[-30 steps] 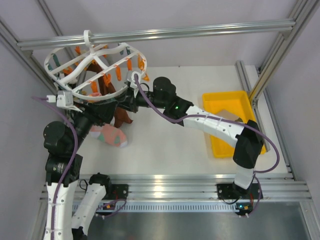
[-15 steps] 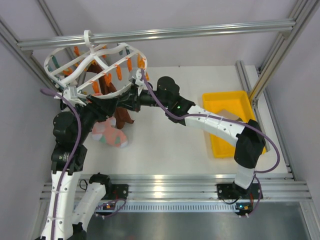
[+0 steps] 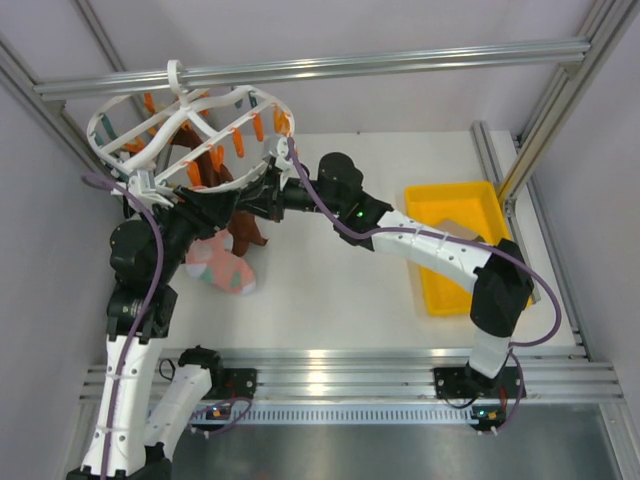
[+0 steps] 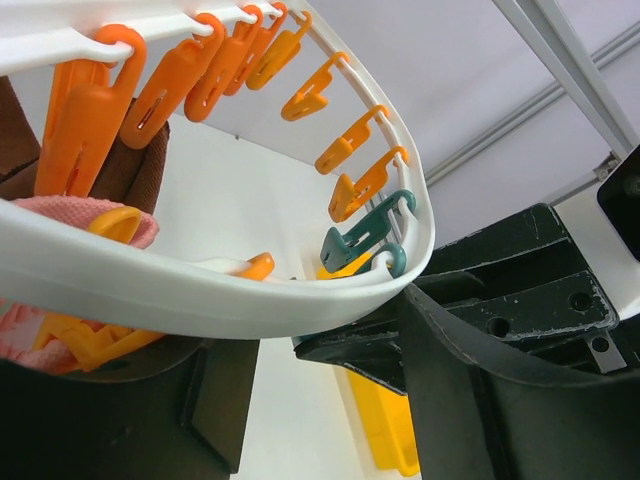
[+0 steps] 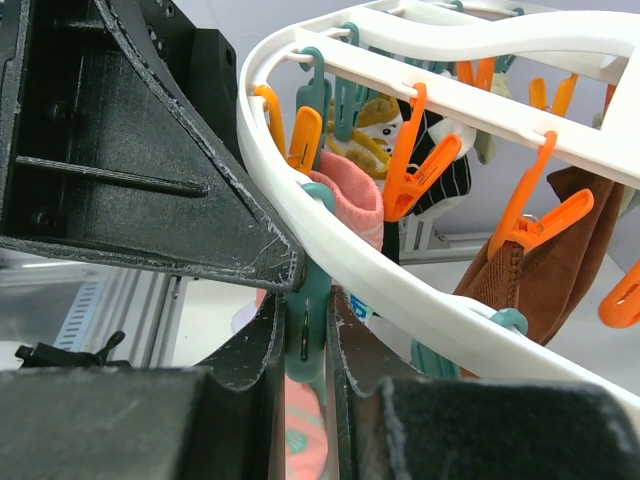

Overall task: Clip the socks to the hanger
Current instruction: Open the clamp at the hanger.

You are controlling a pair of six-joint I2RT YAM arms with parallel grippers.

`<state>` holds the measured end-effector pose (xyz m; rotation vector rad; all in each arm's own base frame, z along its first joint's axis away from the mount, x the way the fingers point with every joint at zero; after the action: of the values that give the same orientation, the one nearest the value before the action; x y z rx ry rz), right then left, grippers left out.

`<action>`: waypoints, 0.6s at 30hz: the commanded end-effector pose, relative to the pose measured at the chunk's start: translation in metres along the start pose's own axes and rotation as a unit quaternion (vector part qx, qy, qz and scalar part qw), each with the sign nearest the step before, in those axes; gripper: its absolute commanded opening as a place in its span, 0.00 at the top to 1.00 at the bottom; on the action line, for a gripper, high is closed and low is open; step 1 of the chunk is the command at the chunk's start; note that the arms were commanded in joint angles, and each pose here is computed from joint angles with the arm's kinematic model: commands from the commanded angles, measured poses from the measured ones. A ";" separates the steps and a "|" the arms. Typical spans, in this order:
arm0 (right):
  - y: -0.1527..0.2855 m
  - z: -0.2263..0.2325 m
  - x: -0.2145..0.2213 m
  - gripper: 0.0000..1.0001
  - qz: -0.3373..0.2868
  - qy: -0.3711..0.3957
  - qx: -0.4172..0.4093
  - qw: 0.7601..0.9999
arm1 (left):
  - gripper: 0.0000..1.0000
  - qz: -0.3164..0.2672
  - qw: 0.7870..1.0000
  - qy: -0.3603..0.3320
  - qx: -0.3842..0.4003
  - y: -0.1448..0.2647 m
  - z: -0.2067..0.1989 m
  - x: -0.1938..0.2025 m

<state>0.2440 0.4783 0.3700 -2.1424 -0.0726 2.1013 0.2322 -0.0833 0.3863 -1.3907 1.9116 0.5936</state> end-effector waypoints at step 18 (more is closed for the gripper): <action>0.005 0.029 -0.021 1.00 -0.015 0.008 -0.068 0.998 | 0.80 -0.060 0.998 -0.026 -0.015 -0.020 0.009 -0.021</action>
<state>0.2459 0.4762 0.3686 -2.1377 -0.0728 2.1182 0.2364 -0.0883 0.3876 -1.3524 1.9059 0.5726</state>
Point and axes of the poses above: each gripper's point midway between its finger pads, its own y axis back along the fingers, its own z axis along the line the jaws close on, x = y × z, the point moved 3 cm from there along y, back along the fingers, and after that the axes turned 1 degree about -y, right-handed, at the moved point
